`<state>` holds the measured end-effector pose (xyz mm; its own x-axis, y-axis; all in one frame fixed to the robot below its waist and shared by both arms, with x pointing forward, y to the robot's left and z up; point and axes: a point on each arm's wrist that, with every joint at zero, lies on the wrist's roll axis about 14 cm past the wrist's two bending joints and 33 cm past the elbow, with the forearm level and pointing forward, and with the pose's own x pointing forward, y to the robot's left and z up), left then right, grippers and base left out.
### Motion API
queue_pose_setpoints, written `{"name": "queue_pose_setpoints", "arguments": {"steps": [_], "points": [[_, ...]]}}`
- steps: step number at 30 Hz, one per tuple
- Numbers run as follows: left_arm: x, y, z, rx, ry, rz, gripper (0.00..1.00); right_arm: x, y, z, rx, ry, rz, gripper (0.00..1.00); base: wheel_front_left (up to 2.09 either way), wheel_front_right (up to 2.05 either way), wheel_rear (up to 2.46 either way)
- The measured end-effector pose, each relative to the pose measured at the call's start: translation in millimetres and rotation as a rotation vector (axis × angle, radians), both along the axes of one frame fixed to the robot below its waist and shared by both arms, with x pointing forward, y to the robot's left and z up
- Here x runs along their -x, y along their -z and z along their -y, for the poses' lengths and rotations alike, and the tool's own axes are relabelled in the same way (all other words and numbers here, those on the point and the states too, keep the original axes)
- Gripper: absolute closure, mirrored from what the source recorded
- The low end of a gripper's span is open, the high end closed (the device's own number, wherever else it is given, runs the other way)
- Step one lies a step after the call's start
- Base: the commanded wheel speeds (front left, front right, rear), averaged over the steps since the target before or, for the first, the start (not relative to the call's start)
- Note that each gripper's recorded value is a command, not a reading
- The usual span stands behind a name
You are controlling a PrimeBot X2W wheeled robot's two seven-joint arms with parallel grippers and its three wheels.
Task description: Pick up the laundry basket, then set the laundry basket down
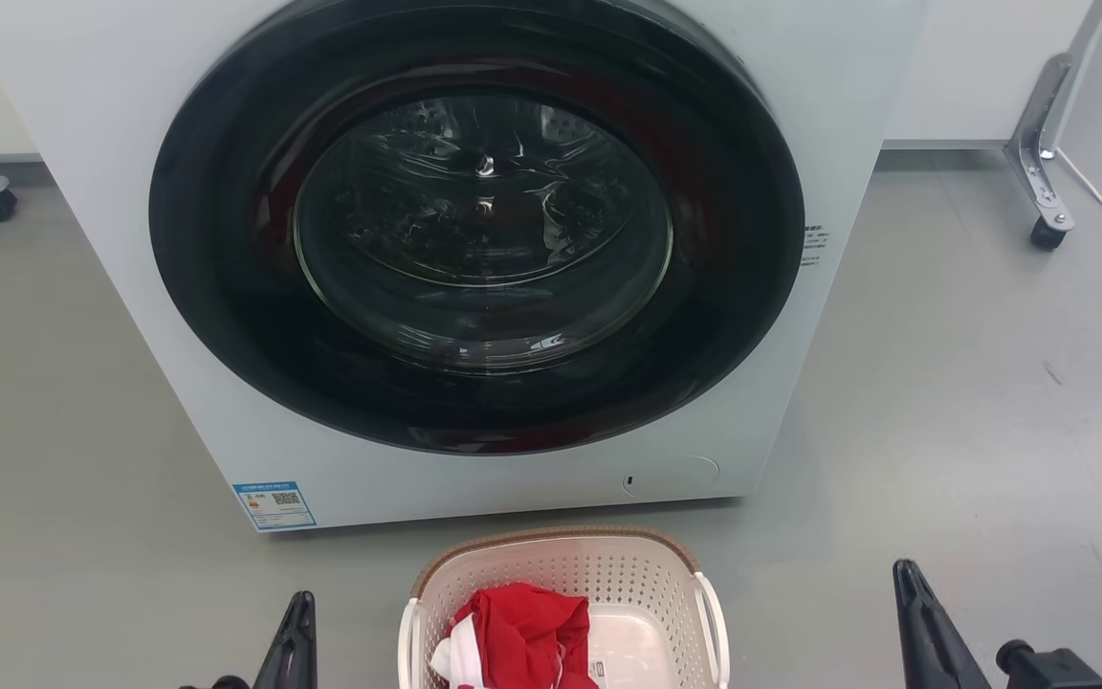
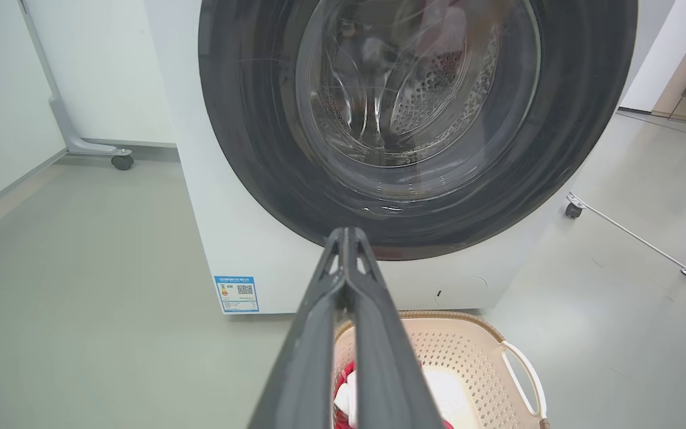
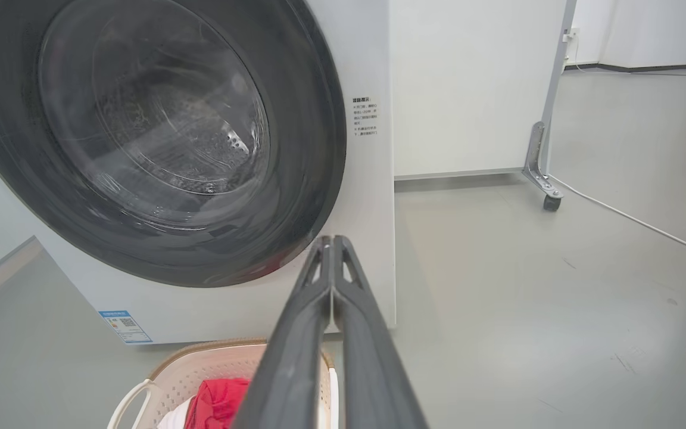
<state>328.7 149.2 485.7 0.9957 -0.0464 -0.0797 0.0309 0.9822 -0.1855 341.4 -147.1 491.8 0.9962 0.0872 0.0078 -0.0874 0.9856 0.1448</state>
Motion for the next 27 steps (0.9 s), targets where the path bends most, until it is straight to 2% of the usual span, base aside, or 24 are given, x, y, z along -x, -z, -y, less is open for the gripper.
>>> {"name": "queue_pose_setpoints", "arguments": {"steps": [6,27], "points": [[0.6,6.4,-2.0,0.027,-0.005,-0.026,1.00,2.0,9.5,4.0,-0.043,0.018,-0.043,1.00,0.00,0.00,0.00],[-4.4,24.4,-15.1,0.330,-0.071,-0.132,1.00,-5.9,23.1,23.0,-0.342,0.097,-0.155,1.00,0.00,0.00,0.00]]}}
